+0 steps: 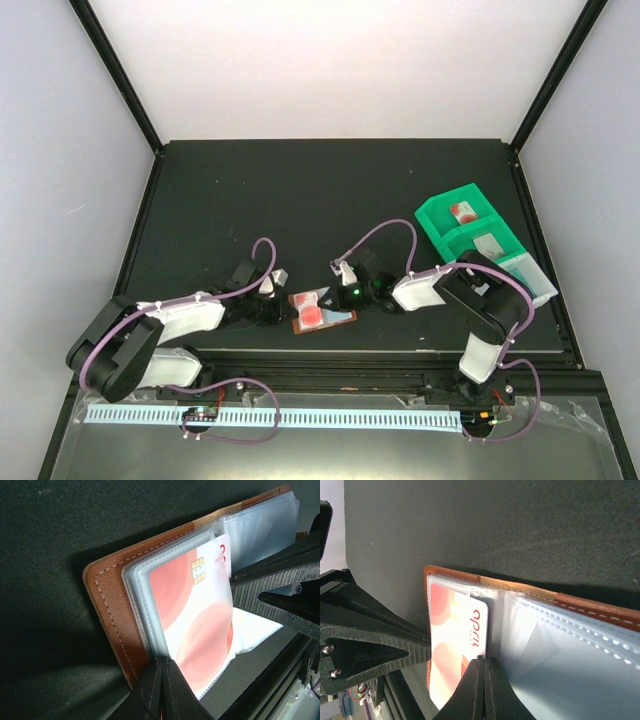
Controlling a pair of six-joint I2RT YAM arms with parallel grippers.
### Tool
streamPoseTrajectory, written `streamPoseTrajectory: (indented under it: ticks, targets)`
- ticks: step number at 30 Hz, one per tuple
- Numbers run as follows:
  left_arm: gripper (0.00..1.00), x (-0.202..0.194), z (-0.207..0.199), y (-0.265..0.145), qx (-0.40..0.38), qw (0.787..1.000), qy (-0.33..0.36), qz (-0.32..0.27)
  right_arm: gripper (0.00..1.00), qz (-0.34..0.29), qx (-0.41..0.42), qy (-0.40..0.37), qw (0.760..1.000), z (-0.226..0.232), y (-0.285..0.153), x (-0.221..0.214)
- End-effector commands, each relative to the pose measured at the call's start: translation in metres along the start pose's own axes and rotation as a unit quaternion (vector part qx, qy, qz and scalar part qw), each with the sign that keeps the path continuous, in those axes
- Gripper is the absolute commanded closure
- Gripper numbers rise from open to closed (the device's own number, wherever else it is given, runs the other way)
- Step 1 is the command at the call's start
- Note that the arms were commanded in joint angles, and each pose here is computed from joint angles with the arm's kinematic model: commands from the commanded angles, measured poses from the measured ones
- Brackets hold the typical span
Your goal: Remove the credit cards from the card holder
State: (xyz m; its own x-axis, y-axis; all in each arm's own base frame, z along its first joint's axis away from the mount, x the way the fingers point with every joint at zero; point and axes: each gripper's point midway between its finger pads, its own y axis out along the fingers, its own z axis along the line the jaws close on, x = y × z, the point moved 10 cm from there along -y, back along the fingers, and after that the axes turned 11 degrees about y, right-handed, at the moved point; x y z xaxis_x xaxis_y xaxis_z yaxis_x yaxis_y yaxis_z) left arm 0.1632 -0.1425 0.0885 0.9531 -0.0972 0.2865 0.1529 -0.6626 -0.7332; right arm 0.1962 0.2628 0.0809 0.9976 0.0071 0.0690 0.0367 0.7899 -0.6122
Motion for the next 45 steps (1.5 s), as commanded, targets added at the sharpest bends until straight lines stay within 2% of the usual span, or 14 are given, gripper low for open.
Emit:
streamPoseTrajectory:
  ticks: [1, 11, 20, 28, 31, 37, 42, 45]
  targets:
    - [0.98, -0.010, 0.017, 0.008, 0.056, 0.998, -0.027, 0.029, 0.99, 0.001, -0.011, -0.018, 1.000, -0.001, 0.001, -0.002]
    - [0.98, -0.006, 0.020, 0.011, 0.083, 0.995, -0.033, 0.037, 0.99, -0.027, -0.024, -0.022, 0.999, -0.006, -0.022, 0.012]
    - [0.98, -0.008, 0.022, 0.013, 0.086, 0.995, -0.040, 0.035, 0.99, -0.016, -0.026, -0.034, 0.999, -0.008, -0.023, 0.012]
    - [0.98, -0.006, 0.019, 0.011, 0.078, 0.996, -0.041, 0.029, 0.85, 0.001, 0.003, -0.017, 1.000, -0.015, -0.013, 0.009]
    - [0.98, -0.006, 0.020, 0.011, 0.078, 0.996, -0.042, 0.028, 0.83, 0.002, 0.005, -0.016, 1.000, -0.019, -0.011, 0.008]
    - [0.98, -0.007, 0.020, 0.012, 0.073, 0.996, -0.045, 0.028, 0.86, 0.006, 0.005, -0.016, 1.000, -0.021, -0.009, 0.008]
    - [0.98, -0.006, 0.020, 0.011, 0.077, 0.996, -0.047, 0.023, 0.97, -0.007, 0.001, -0.020, 1.000, -0.020, -0.017, 0.011]
    - [0.98, -0.006, 0.021, 0.011, 0.079, 0.996, -0.048, 0.019, 0.99, -0.017, 0.004, -0.019, 1.000, -0.021, -0.025, 0.013]
